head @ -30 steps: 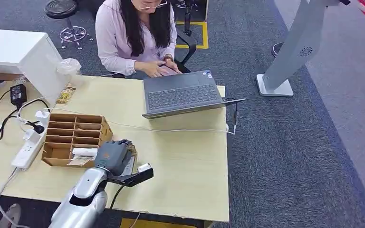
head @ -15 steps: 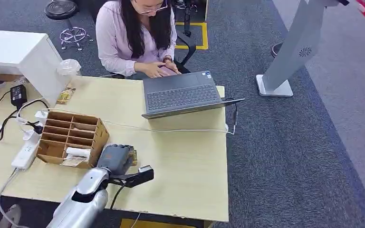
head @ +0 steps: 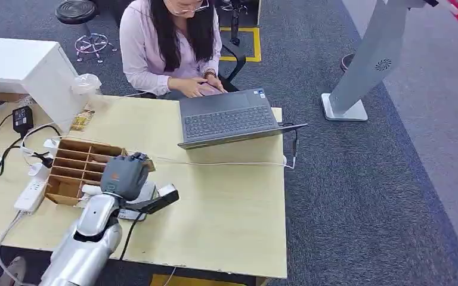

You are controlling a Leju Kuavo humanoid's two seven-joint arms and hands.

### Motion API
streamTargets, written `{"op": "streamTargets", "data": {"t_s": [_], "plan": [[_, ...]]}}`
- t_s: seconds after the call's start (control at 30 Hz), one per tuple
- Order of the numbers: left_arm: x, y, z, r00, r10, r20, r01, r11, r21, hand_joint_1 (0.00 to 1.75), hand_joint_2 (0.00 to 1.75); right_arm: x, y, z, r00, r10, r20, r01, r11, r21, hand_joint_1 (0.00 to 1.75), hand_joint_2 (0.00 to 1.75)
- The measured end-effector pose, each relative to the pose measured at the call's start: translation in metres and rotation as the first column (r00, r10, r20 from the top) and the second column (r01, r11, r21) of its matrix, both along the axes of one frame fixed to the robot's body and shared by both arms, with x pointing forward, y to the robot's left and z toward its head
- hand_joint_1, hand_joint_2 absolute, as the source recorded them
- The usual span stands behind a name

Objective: Pass the card to the sensor for recognition and then transmit it.

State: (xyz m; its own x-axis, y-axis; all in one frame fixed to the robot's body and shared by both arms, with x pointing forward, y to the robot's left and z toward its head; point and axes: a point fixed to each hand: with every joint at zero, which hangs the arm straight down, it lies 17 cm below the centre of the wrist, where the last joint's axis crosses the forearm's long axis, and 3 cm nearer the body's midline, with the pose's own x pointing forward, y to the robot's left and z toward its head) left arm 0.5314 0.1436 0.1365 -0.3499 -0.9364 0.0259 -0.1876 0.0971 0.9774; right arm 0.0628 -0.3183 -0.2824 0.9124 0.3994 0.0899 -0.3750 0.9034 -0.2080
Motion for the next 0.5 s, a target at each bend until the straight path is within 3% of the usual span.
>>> {"op": "streamTargets", "data": {"t_s": [0.2,0.5], "plan": [[0.022,0.034,0.059,0.990,0.027,0.138,-0.028,1.000,0.004,1.75,1.75,0.001,0.000,0.000,1.000,0.012,0.004,-0.012,1.000,0.001,0.00,1.75],[0.031,0.054,0.102,0.963,0.064,0.263,-0.071,0.997,0.018,1.75,1.75,0.000,0.003,0.000,0.999,0.036,0.001,-0.036,0.999,0.011,0.00,1.75]]}}
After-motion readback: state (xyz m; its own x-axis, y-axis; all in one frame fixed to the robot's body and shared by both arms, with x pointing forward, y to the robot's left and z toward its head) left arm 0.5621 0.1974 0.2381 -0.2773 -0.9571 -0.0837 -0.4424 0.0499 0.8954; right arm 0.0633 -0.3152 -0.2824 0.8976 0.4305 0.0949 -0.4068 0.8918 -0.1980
